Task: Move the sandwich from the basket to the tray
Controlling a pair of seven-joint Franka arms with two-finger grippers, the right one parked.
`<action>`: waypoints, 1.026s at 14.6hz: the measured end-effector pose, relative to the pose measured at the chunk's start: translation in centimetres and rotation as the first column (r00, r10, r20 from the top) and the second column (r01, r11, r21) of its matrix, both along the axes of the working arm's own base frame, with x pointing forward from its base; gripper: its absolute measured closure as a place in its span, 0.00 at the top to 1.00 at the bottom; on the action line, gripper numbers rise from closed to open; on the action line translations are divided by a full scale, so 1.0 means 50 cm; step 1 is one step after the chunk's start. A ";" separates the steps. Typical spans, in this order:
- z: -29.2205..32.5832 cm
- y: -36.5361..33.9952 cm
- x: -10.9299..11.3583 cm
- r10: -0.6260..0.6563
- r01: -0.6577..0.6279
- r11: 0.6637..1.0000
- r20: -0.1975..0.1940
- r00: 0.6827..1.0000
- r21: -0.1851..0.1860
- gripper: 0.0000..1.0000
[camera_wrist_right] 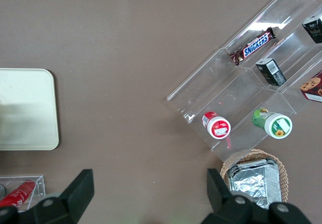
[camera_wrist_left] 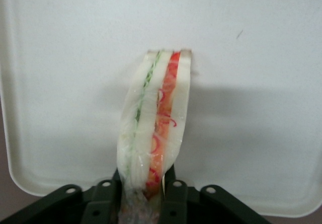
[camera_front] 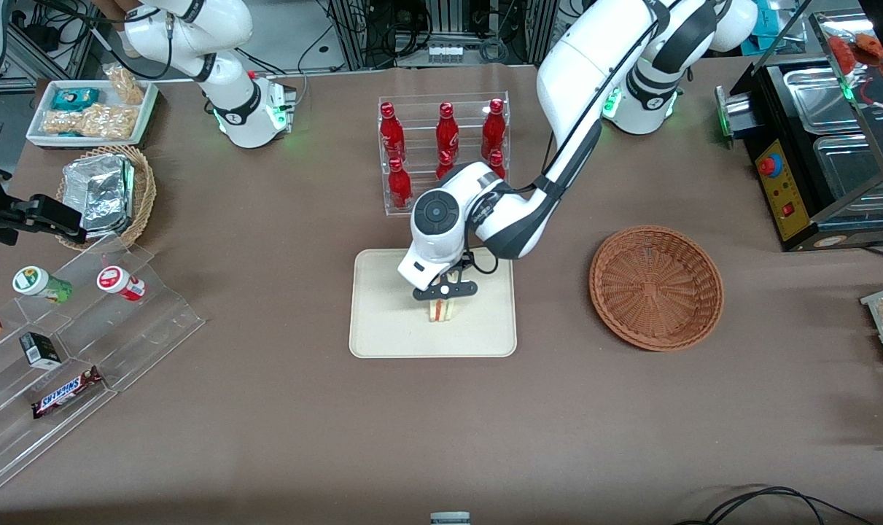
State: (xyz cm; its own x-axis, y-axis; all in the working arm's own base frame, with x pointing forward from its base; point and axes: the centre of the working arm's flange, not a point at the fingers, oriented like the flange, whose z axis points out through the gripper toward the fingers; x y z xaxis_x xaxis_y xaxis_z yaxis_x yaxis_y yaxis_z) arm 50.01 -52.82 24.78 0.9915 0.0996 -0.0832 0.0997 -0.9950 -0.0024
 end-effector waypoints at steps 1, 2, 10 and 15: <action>0.008 0.001 0.007 0.012 -0.012 1.000 0.019 1.000 0.006 0.50; 0.025 0.002 0.020 0.031 -0.031 1.000 0.043 0.999 0.004 0.59; 0.419 0.268 0.149 0.168 -0.173 0.984 0.089 0.982 0.046 1.00; 0.553 0.620 0.184 0.098 -0.089 0.989 -0.082 0.992 0.115 1.00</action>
